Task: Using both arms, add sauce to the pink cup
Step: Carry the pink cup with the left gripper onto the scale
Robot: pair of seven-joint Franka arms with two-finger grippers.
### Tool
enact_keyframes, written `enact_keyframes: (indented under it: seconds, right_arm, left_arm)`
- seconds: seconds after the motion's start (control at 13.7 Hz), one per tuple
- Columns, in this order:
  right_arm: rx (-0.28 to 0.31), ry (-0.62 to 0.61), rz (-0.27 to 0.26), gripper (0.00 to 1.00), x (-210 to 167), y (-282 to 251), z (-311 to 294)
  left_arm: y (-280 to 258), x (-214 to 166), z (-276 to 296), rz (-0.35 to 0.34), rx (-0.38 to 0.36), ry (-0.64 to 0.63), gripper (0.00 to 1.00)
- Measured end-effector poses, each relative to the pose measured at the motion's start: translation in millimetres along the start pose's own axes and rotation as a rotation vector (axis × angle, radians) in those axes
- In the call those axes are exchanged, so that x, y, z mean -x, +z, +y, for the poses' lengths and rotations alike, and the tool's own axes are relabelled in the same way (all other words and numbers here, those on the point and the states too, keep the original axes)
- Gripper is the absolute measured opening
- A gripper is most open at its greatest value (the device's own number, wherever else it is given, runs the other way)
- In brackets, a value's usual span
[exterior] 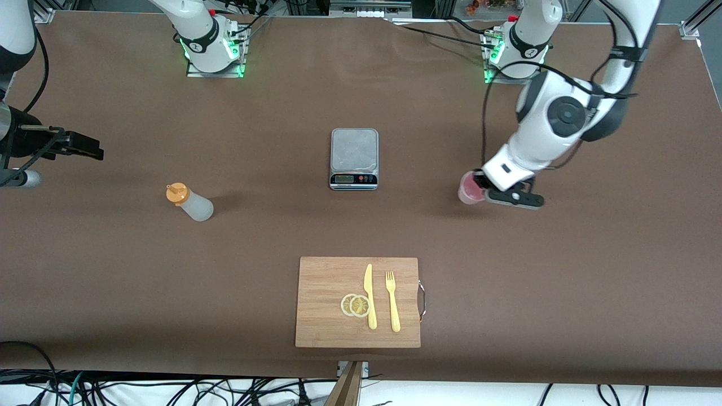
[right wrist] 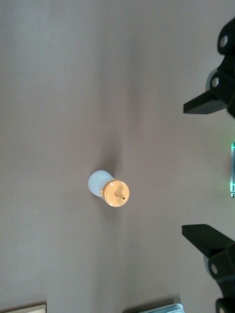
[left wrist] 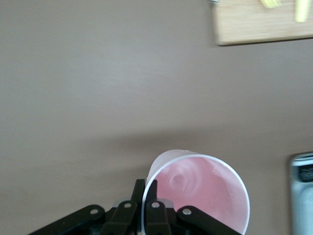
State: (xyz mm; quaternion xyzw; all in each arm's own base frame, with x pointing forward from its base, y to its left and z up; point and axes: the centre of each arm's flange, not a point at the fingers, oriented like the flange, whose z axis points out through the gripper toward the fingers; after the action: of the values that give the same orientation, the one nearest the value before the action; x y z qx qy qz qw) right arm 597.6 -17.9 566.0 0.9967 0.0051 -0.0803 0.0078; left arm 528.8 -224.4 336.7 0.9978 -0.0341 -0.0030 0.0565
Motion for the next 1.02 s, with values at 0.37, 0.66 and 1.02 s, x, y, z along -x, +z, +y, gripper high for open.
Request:
enact_keyframes:
  seconds: [0.37,0.66,1.02]
  right_arm:
    - [0.000,0.001,0.000,1.00,0,0,1]
    - [0.000,0.003,-0.001,1.00,0,0,2]
    - [0.000,0.005,-0.001,1.00,0,0,3]
  left_arm:
    - [12,50,132,-0.041,0.045,-0.130,0.04]
    - [42,89,207,-0.070,0.066,-0.209,0.04]
    - [85,138,262,-0.063,0.051,-0.184,0.04]
